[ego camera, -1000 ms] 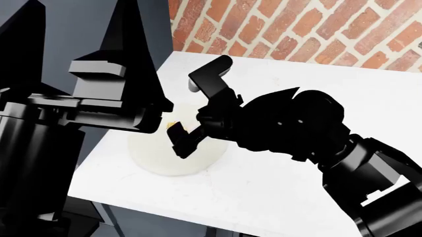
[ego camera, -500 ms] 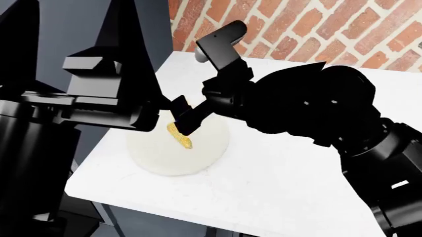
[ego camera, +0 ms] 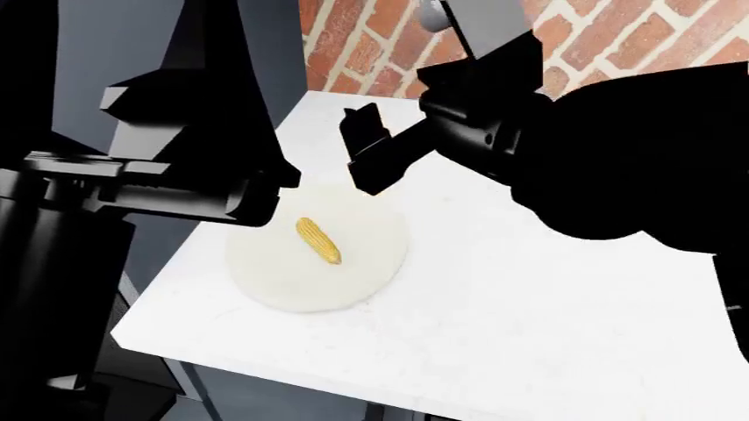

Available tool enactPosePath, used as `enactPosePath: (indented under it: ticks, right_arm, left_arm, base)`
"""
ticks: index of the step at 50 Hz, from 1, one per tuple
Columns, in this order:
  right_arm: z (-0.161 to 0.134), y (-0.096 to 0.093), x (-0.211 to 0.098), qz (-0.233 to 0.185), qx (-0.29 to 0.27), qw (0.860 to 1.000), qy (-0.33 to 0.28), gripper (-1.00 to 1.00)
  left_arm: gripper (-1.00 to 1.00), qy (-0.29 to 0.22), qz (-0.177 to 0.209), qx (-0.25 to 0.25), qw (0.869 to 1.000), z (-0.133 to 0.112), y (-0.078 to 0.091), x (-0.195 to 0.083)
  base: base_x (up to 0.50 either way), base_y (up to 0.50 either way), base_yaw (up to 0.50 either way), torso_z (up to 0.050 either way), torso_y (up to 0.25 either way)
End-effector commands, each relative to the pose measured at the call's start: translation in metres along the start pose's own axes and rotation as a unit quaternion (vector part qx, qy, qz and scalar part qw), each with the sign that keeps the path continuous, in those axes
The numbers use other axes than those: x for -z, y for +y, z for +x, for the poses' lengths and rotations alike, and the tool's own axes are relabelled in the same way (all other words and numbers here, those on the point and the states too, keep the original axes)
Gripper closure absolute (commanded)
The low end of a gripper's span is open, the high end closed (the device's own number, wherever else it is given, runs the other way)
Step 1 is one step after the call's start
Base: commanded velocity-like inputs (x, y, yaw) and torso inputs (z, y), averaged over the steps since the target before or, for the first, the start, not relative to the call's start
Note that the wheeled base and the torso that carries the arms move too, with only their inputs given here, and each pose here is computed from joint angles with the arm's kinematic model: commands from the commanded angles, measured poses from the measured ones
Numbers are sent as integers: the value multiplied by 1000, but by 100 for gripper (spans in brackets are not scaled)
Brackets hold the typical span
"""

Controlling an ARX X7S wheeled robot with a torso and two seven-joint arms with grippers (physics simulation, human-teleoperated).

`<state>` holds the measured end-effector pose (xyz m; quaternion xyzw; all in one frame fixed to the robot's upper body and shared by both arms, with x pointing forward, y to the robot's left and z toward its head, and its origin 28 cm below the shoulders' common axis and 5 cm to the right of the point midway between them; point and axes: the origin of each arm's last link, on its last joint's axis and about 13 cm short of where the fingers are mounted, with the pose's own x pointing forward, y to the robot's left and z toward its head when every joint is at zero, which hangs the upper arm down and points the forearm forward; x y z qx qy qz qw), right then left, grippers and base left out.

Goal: Pick the corn from the oven and place it on the plate on the counter.

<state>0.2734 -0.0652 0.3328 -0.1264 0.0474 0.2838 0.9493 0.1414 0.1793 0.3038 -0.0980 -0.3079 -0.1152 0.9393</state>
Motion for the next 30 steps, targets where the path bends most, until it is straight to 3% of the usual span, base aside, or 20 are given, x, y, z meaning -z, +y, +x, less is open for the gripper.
enactPosePath:
  ticks: [1,14,30]
  right_arm:
    - [-44,8,-11,-29,55,997,-42,-100]
    - [-80,11,-4,-28,109,992,-49,-100]
    - [-108,23,18,-24,125,988,-90,-100]
  left_arm:
    - [-100,-1,2,2,1000,1,0,-1]
    - [-100,-2,3,0,1000,0,0,-3]
    - [-100,-4,17,-8,1000,2,5,-3]
  base:
    - [0,0,0,0,0]
    - [0,0,0,0,0]
    - [0,0,0,0,0]
